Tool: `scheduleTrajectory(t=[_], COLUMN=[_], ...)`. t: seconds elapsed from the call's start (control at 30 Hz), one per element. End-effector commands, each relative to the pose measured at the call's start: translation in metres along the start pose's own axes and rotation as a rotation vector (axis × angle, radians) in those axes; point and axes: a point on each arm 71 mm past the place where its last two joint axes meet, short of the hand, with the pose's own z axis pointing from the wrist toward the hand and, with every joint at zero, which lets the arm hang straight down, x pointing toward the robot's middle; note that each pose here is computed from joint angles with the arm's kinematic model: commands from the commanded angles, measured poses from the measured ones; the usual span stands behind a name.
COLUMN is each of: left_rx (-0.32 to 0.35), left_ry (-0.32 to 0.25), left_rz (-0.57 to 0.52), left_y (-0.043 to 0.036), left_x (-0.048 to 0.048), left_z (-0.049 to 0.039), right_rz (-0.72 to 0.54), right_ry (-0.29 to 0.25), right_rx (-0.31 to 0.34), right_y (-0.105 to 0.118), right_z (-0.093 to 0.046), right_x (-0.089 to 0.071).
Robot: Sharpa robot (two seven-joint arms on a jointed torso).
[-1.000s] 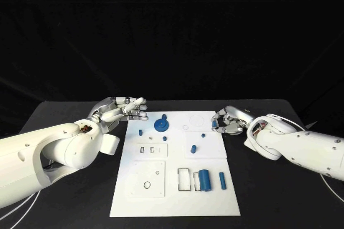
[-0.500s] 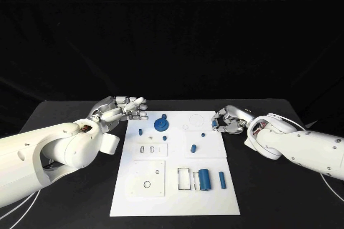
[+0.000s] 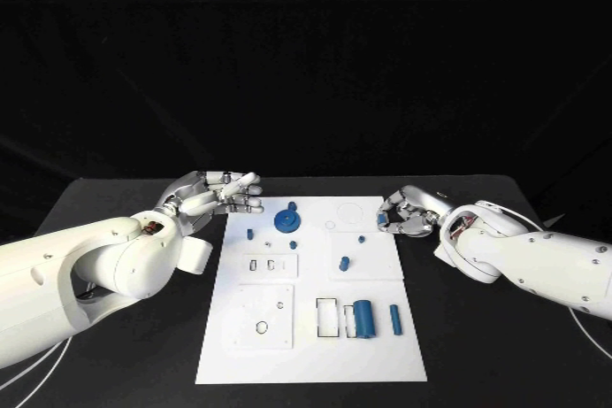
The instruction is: Assemble the parts on the task board
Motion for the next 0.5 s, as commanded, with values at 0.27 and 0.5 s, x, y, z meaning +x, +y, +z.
scheduleTrajectory(t=[0.27,0.5], left_rx=[0.003,0.002], left_ry=[0.023,0.021], left_rz=[-0.005,-0.004], left_y=[-0.0007,-0.0001], left_x=[0.0018,0.0003], left_z=[0.0002,0.0015], right_rz=[0.016,0.0], right_ry=[-0.024,-0.035], right_rx=[0.007,-0.031], right_y=[0.015,0.059], right_z=[0.0,0.002], right_x=[-0.003,-0.014])
